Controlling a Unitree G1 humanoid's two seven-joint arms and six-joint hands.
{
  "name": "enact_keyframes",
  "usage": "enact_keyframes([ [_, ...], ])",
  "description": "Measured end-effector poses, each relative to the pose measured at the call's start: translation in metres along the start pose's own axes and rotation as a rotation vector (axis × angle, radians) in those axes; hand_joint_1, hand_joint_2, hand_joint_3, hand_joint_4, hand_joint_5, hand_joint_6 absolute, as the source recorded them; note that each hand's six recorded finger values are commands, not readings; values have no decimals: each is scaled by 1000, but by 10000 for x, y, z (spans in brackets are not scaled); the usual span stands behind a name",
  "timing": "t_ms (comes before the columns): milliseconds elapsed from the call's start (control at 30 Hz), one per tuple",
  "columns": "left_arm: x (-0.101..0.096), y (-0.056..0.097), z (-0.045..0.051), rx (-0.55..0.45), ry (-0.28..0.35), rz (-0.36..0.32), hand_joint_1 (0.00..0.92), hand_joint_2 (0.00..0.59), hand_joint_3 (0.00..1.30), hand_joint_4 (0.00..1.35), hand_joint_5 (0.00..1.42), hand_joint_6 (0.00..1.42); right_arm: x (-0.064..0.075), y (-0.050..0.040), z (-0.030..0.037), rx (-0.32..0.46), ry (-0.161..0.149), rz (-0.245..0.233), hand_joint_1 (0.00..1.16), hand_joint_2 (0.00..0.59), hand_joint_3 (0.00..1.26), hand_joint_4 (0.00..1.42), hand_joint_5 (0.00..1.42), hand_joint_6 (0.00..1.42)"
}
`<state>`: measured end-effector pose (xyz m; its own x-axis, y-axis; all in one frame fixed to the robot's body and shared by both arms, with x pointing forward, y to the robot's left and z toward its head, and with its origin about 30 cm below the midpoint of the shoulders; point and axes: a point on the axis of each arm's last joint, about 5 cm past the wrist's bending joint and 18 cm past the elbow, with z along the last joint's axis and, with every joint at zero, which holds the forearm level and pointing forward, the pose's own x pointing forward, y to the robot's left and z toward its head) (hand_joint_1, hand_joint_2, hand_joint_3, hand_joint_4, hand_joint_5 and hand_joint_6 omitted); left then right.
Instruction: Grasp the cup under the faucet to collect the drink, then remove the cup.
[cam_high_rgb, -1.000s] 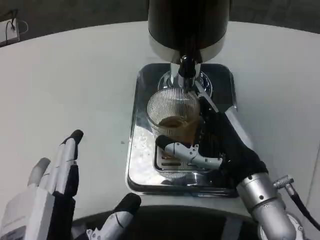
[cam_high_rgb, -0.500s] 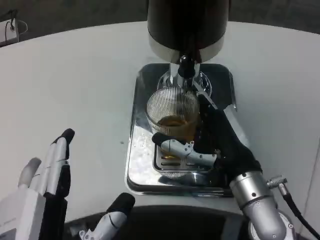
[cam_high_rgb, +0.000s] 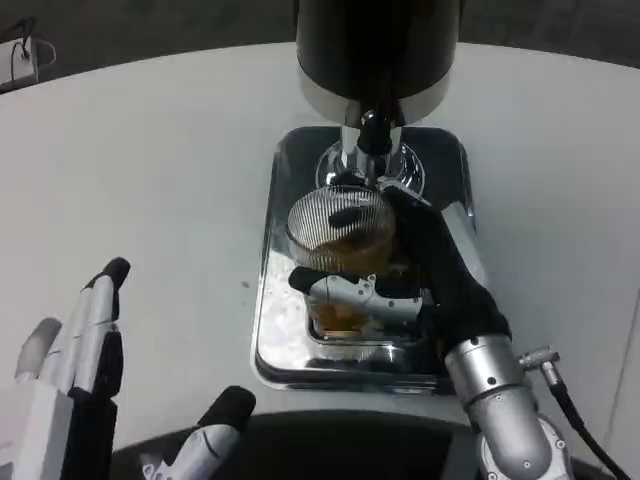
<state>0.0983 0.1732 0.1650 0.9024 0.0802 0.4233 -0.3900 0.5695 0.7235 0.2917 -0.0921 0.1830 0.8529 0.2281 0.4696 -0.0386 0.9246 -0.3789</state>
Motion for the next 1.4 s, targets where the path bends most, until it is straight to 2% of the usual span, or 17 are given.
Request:
enact_keyframes([
  [133,12,1,2,0,-2,-3,0,147,0,0,62,0,1,1,4,2,-1,-19,1158,160,656,790,989,1419],
  [200,19,1,3,-1,-4,-1,0,147,0,0,61,0,-2,-6,4,3,-2,-23,1162,137,700,839,1053,1424],
  [400,49,0,12,-5,-18,9,0,147,0,0,61,0,-53,-33,10,2,-11,-35,1162,130,767,915,1139,1424],
  [600,58,-24,1,-12,-15,2,0,147,0,0,61,0,-190,-70,23,15,-22,-47,1162,130,787,929,1163,1424],
  [733,68,-40,-3,-17,-16,-1,0,147,0,0,61,0,-281,-98,83,31,-53,-50,1162,130,795,930,1177,1424],
  [1000,75,-79,-8,-30,-19,-16,0,147,0,0,61,0,-464,-152,192,65,-96,-35,1162,130,797,930,1183,1424],
  [1100,79,-88,-15,-31,-20,-19,0,147,0,0,61,0,-589,-196,240,87,-111,-16,1162,129,797,941,1186,1424],
  [1300,91,-80,-33,-26,-21,-12,0,145,0,0,59,0,-816,-272,280,114,-110,25,1162,129,804,942,1186,1424],
  [1400,91,-79,-32,-25,-26,-12,0,140,0,0,44,0,-900,-334,325,131,-125,35,1162,130,808,942,1186,1424],
])
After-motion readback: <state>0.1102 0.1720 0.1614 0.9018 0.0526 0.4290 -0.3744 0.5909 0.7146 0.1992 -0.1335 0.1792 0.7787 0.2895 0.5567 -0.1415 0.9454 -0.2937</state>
